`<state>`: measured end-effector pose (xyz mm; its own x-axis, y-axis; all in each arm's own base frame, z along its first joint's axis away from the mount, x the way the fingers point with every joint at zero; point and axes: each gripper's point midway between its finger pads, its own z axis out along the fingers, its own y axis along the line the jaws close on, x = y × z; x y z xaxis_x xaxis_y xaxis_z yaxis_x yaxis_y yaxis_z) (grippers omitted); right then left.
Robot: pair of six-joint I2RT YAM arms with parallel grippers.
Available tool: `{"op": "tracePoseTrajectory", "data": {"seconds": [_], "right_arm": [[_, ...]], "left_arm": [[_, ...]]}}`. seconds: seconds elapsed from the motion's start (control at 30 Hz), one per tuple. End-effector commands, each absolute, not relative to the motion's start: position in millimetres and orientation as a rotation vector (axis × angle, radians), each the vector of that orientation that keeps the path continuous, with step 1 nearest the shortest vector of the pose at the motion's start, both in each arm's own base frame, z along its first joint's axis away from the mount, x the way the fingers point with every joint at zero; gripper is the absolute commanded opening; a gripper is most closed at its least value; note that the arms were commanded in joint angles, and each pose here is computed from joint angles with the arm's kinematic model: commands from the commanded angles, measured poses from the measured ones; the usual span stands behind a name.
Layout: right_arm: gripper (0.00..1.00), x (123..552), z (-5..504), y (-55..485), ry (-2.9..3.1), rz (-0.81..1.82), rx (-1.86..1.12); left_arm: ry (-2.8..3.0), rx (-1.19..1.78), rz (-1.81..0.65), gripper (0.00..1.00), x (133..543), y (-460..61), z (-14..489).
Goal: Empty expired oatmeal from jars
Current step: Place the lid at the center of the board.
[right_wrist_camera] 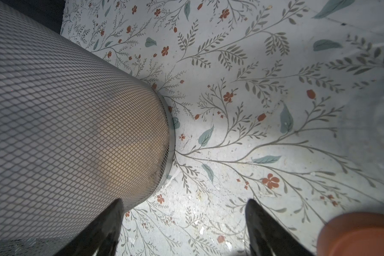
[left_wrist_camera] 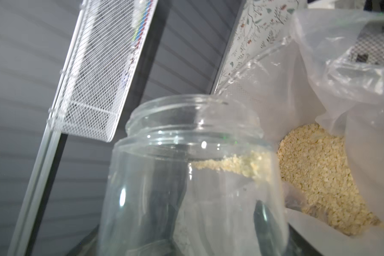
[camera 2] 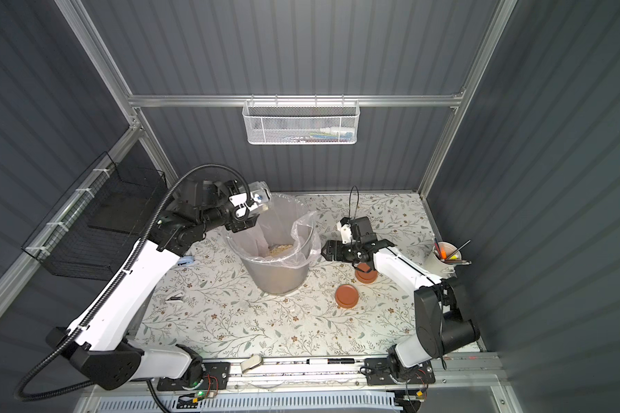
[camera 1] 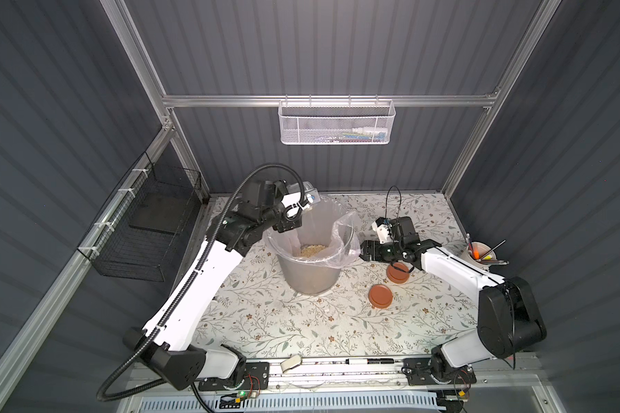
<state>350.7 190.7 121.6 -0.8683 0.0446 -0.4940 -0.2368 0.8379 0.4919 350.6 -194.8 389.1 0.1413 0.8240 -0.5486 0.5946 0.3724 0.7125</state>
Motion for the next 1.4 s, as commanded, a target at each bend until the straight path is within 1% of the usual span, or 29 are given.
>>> {"op": "tracePoseTrajectory", "data": {"seconds": [0.0, 0.3, 0.43, 0.6, 0.73, 0.87, 1.0, 1.17, 1.3, 1.37], "right_arm": [[0.85, 355.6, 139.1, 188.5, 2.491, 0.749, -0.137], [0.85, 353.8, 153.1, 184.7, 2.473, 0.720, -0.156], [0.85, 355.1, 162.8, 172.2, 2.456, 0.620, -0.160], [0.86, 352.4, 172.7, 161.3, 2.451, 0.552, -0.187], [0.86, 353.3, 171.5, 162.7, 2.450, 0.568, -0.192], [0.85, 352.3, 163.5, 168.6, 2.464, 0.616, -0.190], [0.85, 348.2, 156.6, 168.5, 2.481, 0.629, -0.173], [0.85, 348.7, 153.8, 170.0, 2.469, 0.643, -0.171], [0.85, 349.1, 147.3, 172.4, 2.475, 0.663, -0.172], [0.85, 351.9, 142.7, 174.0, 2.478, 0.669, -0.170]], "left_arm": [[1.494, 1.110, 0.037, 0.00, 337.1, -203.2, 425.4], [1.618, 1.014, -0.169, 0.00, 332.1, -210.0, 426.5], [1.779, 1.018, -0.147, 0.00, 331.9, -199.4, 423.2], [2.031, 1.051, -0.020, 0.00, 320.0, -168.9, 411.7], [2.073, 1.120, 0.089, 0.00, 303.0, -153.1, 400.5], [2.124, 1.294, 0.292, 0.00, 299.2, -156.9, 368.4], [2.123, 1.481, 0.425, 0.00, 309.0, -175.0, 335.2], [2.071, 1.729, 0.693, 0.00, 325.7, -180.5, 296.1], [1.966, 1.879, 0.765, 0.00, 338.0, -185.8, 292.2], [1.861, 2.026, 0.770, 0.00, 343.4, -190.1, 290.1]]}}
